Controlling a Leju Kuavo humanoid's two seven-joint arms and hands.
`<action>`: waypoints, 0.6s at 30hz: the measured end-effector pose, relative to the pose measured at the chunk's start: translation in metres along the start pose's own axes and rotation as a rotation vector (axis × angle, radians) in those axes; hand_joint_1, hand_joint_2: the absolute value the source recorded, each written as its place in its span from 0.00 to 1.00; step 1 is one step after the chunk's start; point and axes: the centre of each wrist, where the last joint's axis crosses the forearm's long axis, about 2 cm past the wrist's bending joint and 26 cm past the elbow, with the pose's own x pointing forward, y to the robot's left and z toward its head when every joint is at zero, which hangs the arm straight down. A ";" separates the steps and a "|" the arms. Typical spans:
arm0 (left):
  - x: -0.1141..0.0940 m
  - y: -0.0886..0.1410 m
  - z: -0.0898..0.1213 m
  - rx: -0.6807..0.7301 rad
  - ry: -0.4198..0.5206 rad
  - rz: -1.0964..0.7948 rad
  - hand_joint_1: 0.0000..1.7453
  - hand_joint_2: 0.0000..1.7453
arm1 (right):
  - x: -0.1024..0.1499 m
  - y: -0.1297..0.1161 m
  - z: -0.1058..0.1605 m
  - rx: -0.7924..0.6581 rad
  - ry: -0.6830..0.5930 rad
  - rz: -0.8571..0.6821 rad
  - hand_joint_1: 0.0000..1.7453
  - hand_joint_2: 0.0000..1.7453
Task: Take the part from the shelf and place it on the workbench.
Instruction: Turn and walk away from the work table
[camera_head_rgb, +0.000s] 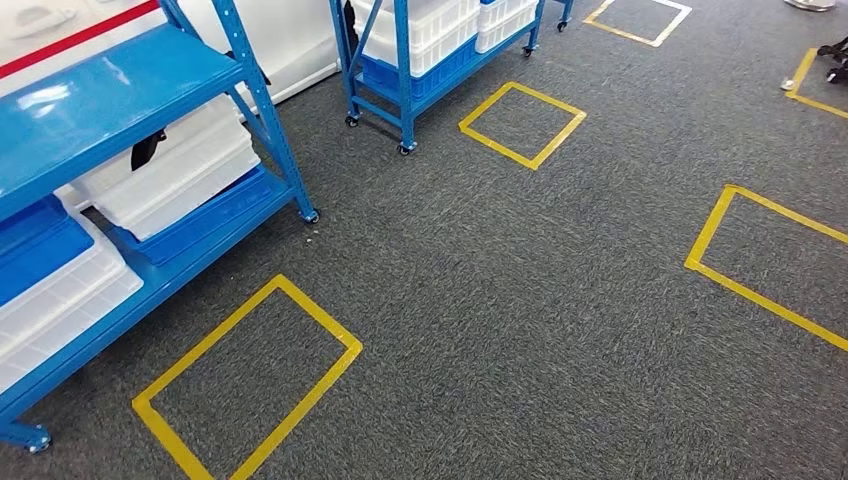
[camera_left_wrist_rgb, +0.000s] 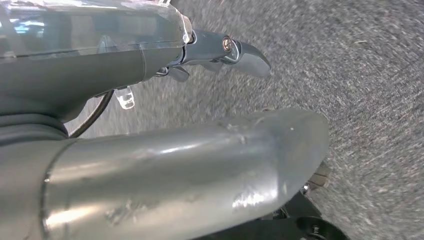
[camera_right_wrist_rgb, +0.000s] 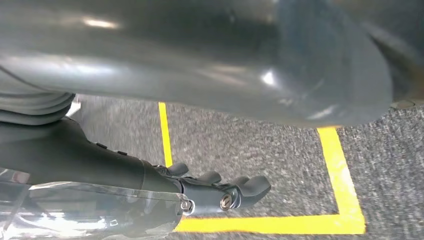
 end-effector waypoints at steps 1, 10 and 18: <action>0.001 0.000 0.000 0.000 -0.003 0.003 0.00 0.00 | 0.000 0.000 0.000 0.000 0.001 0.000 0.00 0.00; 0.001 -0.001 0.000 -0.005 0.033 0.077 0.00 0.00 | 0.002 -0.001 0.000 -0.002 -0.005 0.007 0.00 0.00; 0.002 -0.001 0.000 0.003 0.061 0.120 0.00 0.00 | 0.001 -0.002 -0.001 -0.004 -0.005 0.011 0.00 0.00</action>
